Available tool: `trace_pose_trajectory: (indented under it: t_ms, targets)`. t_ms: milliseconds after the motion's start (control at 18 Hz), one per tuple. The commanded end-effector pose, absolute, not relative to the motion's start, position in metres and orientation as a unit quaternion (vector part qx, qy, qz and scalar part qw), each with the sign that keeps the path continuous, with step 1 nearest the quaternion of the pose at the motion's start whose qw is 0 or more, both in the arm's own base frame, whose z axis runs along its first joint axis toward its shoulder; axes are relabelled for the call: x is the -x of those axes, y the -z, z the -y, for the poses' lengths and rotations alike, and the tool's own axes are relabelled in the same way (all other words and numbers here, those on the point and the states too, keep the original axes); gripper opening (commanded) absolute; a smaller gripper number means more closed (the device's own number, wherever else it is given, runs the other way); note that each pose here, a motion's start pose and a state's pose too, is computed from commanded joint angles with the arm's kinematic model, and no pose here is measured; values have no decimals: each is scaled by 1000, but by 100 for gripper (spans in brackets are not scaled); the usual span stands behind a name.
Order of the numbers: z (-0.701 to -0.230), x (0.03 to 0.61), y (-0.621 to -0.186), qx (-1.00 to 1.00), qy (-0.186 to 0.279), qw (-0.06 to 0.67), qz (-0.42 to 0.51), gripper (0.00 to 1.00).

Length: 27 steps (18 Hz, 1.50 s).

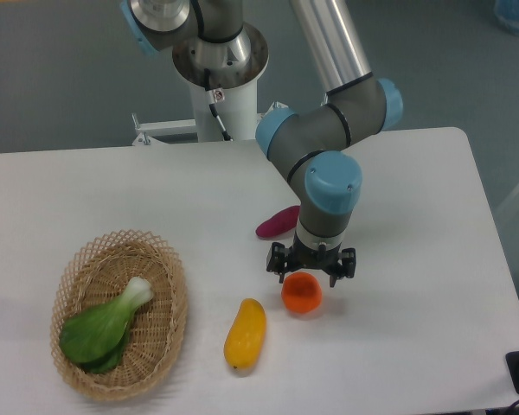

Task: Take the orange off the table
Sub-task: 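Lower the gripper around the orange and close the fingers on it, then lift the grasped orange up and away from the table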

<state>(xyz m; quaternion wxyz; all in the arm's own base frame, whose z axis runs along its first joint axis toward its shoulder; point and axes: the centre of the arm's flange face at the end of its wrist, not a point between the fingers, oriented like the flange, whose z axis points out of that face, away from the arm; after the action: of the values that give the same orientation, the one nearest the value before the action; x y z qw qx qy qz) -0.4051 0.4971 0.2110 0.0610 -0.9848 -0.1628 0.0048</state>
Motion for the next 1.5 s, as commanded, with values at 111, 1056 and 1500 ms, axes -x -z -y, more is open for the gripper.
trace_pose_trajectory:
  t_ms: [111, 1056, 1500]
  targets:
    - [-499, 406, -206, 985, -18, 54, 166, 100]
    - [-502, 398, -210, 984, -27, 51, 169, 77]
    - [-500, 401, -234, 983, -53, 53, 166, 67]
